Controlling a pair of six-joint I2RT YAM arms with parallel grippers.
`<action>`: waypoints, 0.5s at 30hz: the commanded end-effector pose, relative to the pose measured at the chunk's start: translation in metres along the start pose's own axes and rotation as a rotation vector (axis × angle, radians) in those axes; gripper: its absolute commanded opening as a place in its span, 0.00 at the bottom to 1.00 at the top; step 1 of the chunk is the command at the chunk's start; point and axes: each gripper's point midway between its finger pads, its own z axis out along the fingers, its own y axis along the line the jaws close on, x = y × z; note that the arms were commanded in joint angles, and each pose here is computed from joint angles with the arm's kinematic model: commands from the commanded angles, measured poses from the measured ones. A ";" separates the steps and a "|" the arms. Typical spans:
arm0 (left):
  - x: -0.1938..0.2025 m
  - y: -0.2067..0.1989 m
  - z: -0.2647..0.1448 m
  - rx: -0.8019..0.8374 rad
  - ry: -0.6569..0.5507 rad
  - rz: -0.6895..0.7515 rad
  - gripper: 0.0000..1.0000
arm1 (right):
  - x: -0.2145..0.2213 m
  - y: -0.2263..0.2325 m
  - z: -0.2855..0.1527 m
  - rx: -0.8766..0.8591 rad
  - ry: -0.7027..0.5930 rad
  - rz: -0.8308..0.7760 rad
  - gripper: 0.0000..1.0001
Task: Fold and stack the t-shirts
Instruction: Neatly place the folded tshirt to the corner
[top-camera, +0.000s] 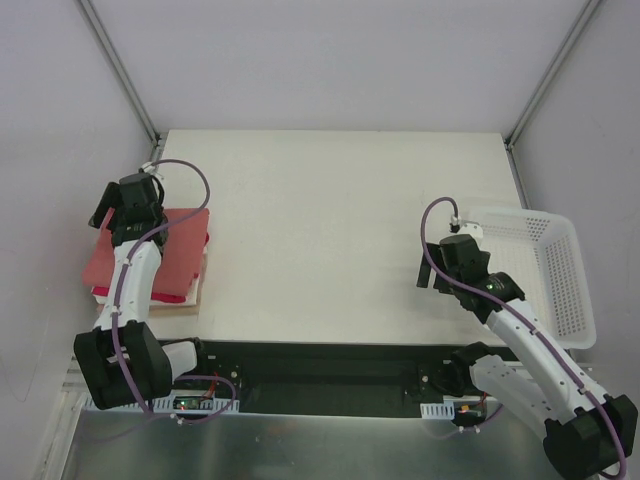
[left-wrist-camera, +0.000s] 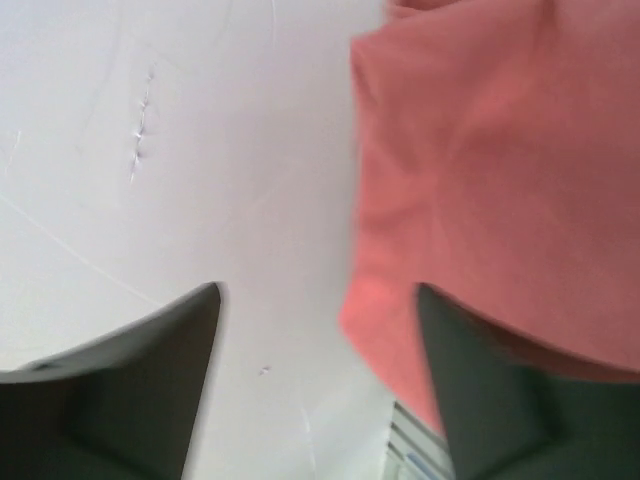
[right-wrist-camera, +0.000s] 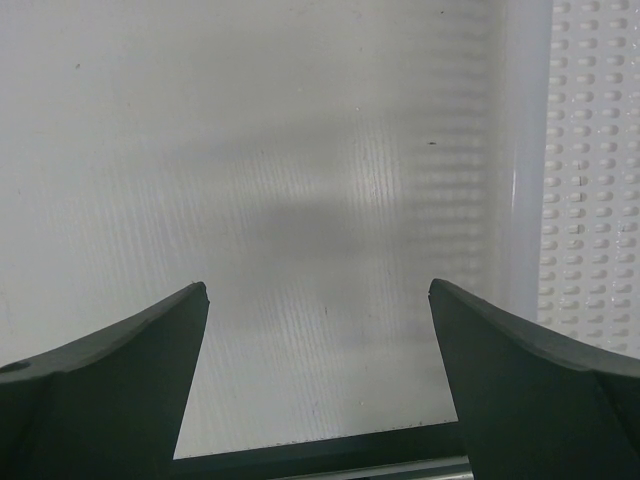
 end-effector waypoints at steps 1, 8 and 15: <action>-0.005 0.009 0.003 -0.041 -0.027 -0.060 0.91 | -0.004 0.003 0.001 -0.013 -0.002 -0.005 0.97; -0.032 0.057 -0.025 -0.124 -0.140 -0.311 0.99 | -0.001 0.006 0.003 -0.026 0.015 -0.003 0.97; -0.107 0.075 -0.118 0.229 -0.443 -0.751 0.99 | -0.003 0.015 0.003 -0.074 0.010 0.003 0.97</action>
